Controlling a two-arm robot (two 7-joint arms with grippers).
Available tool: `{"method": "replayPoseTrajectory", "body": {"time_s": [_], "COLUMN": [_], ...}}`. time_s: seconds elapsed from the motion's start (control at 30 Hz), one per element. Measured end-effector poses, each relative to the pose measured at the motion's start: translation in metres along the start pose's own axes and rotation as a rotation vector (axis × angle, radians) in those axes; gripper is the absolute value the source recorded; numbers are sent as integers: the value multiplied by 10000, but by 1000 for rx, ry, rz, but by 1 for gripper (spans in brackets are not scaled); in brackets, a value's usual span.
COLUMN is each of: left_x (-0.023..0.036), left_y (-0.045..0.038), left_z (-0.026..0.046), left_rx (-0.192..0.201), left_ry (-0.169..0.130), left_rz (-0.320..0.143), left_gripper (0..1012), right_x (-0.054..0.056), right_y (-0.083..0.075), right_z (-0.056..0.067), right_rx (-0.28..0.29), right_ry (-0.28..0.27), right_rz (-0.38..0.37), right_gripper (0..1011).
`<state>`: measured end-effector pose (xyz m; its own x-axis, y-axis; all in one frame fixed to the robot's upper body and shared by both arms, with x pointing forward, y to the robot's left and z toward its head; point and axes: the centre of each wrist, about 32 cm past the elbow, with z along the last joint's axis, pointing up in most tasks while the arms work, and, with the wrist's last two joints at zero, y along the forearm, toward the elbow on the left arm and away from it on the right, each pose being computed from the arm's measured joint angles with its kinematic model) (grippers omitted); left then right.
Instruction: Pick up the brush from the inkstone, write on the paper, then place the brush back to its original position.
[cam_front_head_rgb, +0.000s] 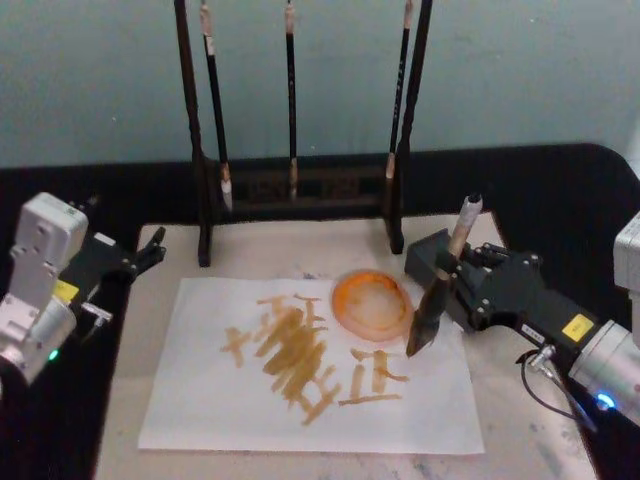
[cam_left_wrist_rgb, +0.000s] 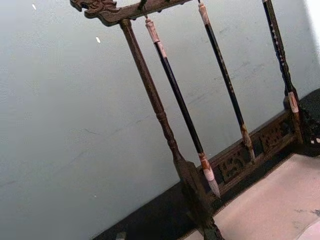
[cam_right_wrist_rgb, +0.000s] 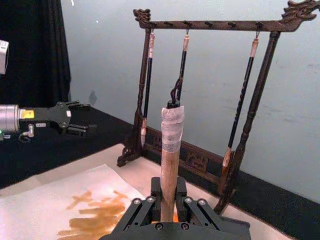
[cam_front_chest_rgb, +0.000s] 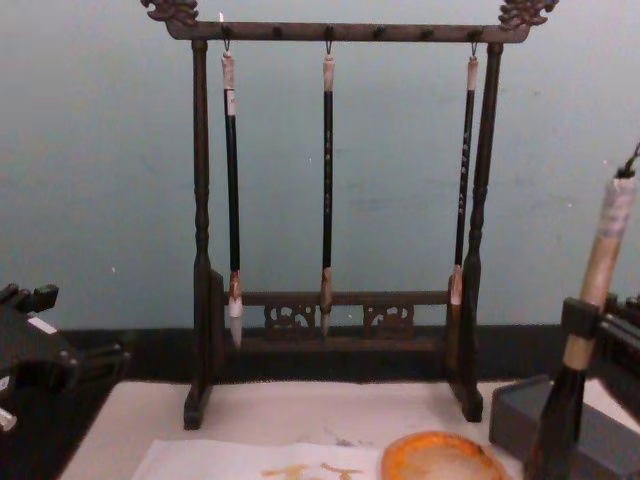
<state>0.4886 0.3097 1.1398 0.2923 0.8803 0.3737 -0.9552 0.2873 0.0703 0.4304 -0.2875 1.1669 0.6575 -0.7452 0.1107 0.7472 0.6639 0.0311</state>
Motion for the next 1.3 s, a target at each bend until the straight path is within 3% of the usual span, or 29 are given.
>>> {"method": "replayPoseTrajectory", "body": {"time_s": [1.3], "left_x": [0], "left_y": [0], "left_z": [0], "left_rx": [0], "left_ry": [0], "left_rz": [0], "left_gripper": [1010], "right_x": [-32], "right_y": [-231], "right_z": [64], "right_rx": [-26], "right_ry": [-53], "right_rz": [-45], "right_gripper": [176]}}
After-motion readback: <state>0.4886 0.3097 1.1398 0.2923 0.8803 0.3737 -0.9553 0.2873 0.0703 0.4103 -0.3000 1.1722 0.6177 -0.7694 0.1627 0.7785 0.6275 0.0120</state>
